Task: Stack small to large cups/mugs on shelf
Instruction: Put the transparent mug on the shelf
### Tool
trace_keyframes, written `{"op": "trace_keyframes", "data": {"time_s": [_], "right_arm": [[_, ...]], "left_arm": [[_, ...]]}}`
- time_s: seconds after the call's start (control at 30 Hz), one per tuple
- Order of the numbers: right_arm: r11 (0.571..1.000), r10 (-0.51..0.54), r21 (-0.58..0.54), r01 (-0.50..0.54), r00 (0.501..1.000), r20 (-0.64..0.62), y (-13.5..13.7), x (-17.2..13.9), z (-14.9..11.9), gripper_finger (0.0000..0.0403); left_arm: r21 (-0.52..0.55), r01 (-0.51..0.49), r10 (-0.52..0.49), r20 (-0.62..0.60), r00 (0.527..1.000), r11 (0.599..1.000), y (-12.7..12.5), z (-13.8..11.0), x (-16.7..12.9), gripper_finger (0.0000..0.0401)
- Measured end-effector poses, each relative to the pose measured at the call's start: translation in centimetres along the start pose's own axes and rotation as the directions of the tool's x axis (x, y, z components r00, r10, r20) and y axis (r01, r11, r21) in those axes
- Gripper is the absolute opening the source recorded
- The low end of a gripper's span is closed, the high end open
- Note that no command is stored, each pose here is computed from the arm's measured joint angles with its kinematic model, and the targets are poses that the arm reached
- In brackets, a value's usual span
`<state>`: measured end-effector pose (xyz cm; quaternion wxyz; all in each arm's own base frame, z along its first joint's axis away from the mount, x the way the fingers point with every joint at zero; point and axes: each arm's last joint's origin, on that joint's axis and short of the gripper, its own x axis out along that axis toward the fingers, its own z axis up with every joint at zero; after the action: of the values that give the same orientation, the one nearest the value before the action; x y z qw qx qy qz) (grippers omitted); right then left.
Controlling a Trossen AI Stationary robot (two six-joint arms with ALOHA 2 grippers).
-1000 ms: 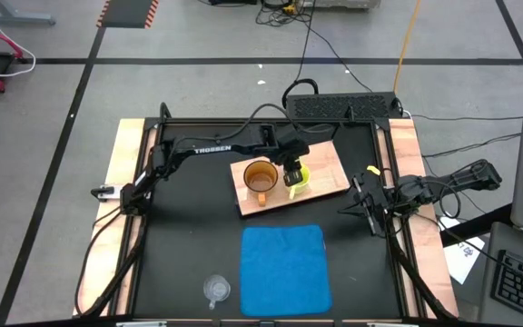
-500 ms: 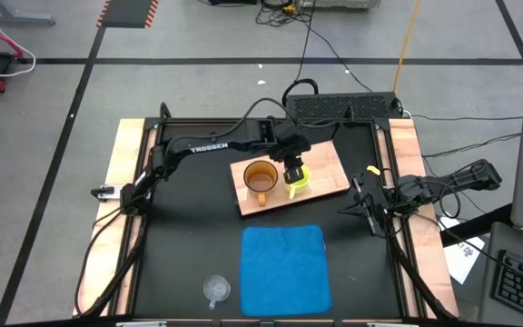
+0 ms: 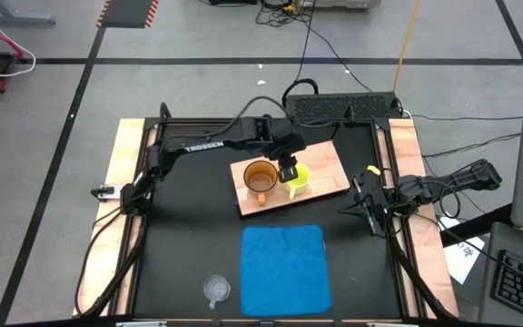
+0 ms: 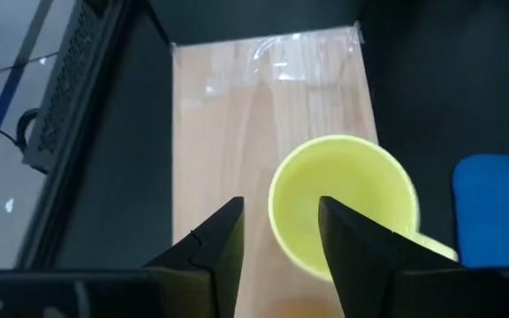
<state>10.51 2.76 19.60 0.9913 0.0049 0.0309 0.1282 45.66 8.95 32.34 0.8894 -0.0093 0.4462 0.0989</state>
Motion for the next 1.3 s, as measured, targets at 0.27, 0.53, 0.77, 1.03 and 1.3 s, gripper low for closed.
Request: {"op": "trace_keyframes", "data": {"time_s": [0.27,0.53,0.77,1.03,1.3], "right_arm": [[1.0,0.001,0.005,-0.001,1.0,-0.015,0.0,0.0,-0.1,0.0],[1.0,0.0,0.029,0.0,1.0,-0.015,0.0,0.0,-0.1,0.0],[1.0,0.003,0.031,-0.003,1.0,-0.015,0.0,0.0,-0.1,0.0],[1.0,0.003,0.022,-0.003,1.0,-0.015,0.0,0.0,-0.1,0.0],[1.0,0.003,0.023,-0.003,1.0,-0.014,0.0,0.0,-0.1,0.0]], "left_arm": [[-0.006,-0.018,0.018,0.04,0.999,1.0,0.3,0.0,-5.4,0.015],[-0.011,-0.02,0.022,0.126,0.992,1.0,0.5,0.1,-9.9,0.015],[-0.026,-0.026,0.03,0.154,0.988,0.999,0.6,-0.8,-14.0,0.015],[-0.064,-0.015,0.028,0.21,0.977,0.998,0.4,-3.9,-17.8,0.015],[-0.106,0.005,0.033,0.357,0.934,0.994,0.0,-8.4,-19.2,0.015]]}}
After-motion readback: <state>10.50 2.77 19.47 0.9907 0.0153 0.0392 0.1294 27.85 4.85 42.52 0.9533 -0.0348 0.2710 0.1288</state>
